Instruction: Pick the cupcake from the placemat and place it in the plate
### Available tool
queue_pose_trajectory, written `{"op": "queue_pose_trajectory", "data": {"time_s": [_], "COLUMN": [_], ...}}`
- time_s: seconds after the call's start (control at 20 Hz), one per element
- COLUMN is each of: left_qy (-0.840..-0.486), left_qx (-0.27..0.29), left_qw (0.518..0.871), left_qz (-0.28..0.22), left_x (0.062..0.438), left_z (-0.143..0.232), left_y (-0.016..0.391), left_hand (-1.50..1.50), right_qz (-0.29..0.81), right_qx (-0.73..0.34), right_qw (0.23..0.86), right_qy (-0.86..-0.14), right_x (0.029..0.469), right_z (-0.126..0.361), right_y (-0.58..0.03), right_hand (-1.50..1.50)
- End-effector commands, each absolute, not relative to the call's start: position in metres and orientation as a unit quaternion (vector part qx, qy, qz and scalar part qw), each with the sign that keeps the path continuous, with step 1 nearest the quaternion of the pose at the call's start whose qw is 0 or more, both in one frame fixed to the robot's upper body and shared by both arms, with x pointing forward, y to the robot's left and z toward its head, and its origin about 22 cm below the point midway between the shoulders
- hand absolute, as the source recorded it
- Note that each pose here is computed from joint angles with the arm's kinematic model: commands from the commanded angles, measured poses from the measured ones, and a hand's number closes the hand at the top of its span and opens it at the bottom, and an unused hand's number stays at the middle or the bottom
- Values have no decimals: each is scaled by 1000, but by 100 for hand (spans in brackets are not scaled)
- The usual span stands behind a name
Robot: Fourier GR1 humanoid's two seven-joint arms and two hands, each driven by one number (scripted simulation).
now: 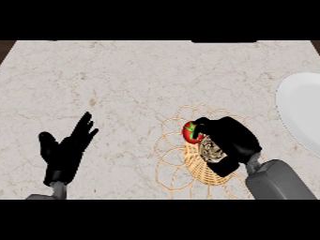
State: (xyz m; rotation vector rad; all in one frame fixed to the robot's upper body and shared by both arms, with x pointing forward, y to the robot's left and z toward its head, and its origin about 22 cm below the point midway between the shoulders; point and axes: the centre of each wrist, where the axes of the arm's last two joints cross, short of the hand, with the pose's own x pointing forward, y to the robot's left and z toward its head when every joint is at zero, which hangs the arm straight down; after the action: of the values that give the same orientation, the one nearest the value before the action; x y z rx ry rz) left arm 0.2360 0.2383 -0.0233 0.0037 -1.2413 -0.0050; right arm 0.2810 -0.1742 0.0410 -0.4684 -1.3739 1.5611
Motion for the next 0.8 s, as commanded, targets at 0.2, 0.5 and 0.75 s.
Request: {"op": "queue_pose_trajectory", "data": {"time_s": [0.2,0.5,0.75], "left_qy": [-558,-552,-553], "left_qx": [6,24,9], "left_qw": [830,833,833], "left_qz": [7,19,11], "left_x": [219,214,217], "left_z": [-43,-34,-33], "left_y": [240,263,251], "left_hand": [0,0,0], "right_qz": [561,409,304], "right_qx": [-252,-309,-368], "right_qw": [508,519,512], "right_qy": [-603,-684,-714], "right_x": [215,150,116], "right_z": [33,60,95], "right_y": [-188,-188,-207], "right_hand": [150,150,150]}}
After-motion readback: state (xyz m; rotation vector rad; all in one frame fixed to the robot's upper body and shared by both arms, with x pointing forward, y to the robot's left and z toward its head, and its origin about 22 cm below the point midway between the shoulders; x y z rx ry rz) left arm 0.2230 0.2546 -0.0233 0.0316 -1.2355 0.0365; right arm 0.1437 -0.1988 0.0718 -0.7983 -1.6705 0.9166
